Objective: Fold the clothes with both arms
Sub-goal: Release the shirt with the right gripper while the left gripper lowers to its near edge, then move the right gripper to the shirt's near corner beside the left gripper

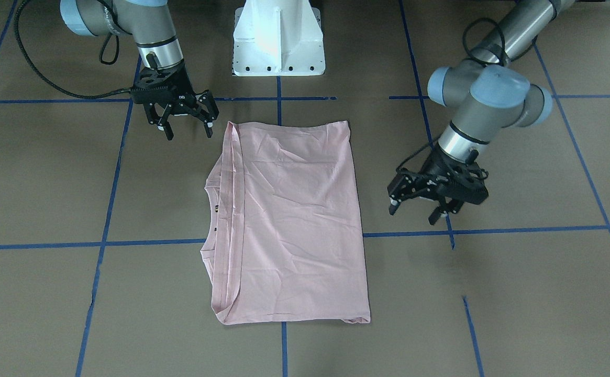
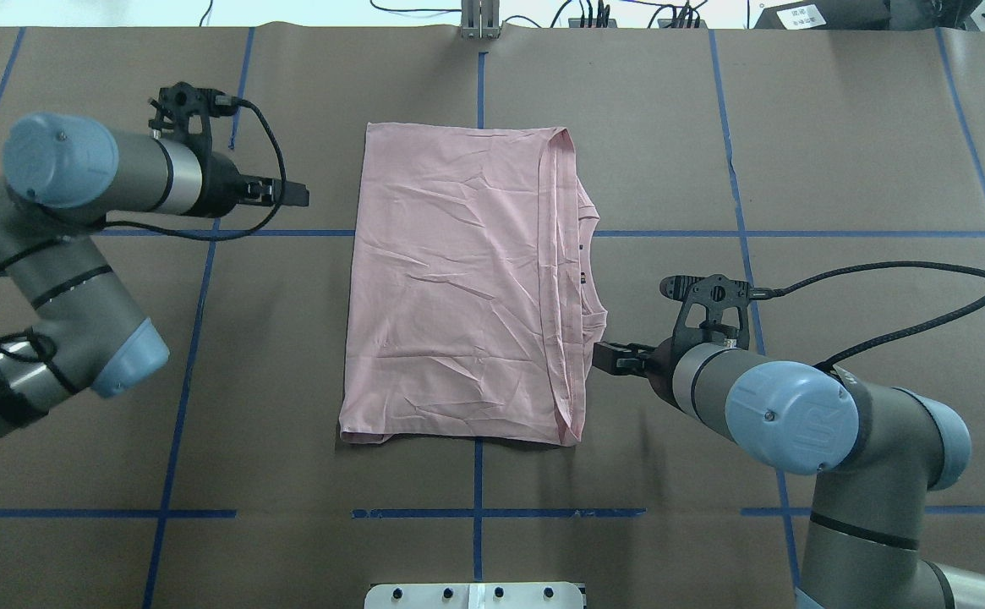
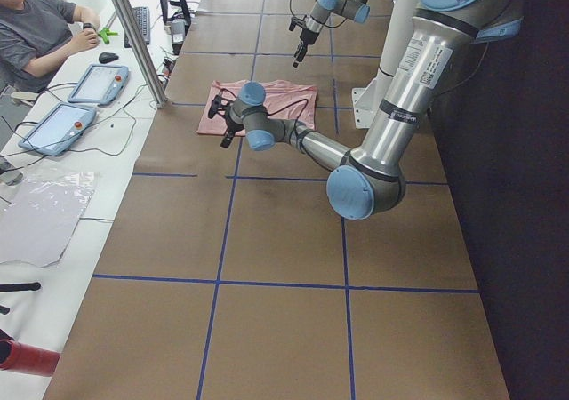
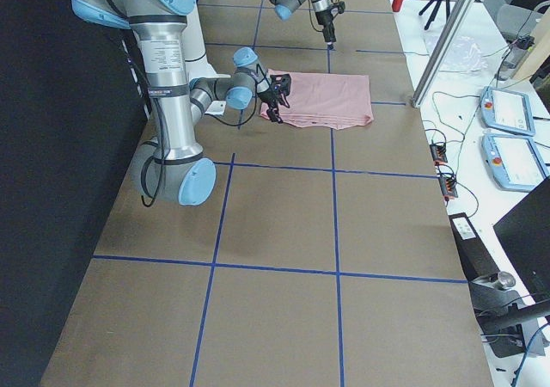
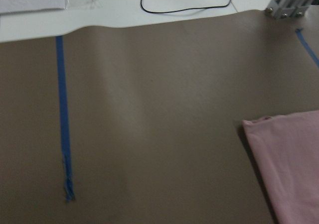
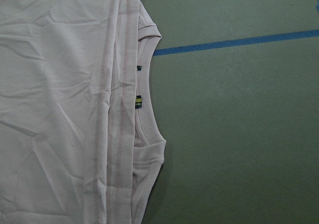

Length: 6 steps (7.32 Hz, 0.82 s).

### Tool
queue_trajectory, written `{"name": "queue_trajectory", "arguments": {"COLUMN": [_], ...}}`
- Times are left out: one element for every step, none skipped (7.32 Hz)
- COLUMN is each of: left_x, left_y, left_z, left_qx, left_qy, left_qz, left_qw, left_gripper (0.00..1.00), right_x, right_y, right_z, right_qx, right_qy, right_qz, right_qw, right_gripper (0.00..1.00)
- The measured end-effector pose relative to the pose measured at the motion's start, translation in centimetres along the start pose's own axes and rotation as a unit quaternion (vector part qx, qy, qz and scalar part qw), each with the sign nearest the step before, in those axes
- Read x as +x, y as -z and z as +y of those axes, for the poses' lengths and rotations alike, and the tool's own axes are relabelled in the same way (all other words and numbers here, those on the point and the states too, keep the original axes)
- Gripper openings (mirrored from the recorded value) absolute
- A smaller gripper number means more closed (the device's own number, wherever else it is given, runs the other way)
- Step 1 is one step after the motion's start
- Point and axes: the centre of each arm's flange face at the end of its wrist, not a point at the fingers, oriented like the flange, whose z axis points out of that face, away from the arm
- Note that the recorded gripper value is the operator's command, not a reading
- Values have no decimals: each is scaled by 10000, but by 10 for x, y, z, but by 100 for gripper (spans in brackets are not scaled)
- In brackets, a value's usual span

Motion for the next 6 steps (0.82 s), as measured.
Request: {"name": "queue_trajectory", "arguments": {"left_x": [40,76,101,114,119,120], "left_y": [17,27,28,24,18,9], "left_z": [53,100,142,172,191,205], "left_qx": [-210,-419,-579,-670,-722,-745], "left_qy": [325,588,810,994,1144,1254], "left_qz": [39,6,-51,-116,-190,-285], "left_qw": [9992,9974,9950,9927,9906,9889], "left_gripper": [100,100,95,77,68,67], "right_x": [1,1,1,1,0,-1], "right_y": [2,2,2,2,2,2], "right_z": [1,2,2,3,3,4], "right_qx": [-4,-5,-7,-7,-10,-12], "right_qy": [1,3,6,5,6,7], "right_qz": [-10,-12,-13,-13,-14,-18], "right_qw": [10000,10000,10000,10000,10000,10000], "right_gripper": [100,100,100,100,100,100]}}
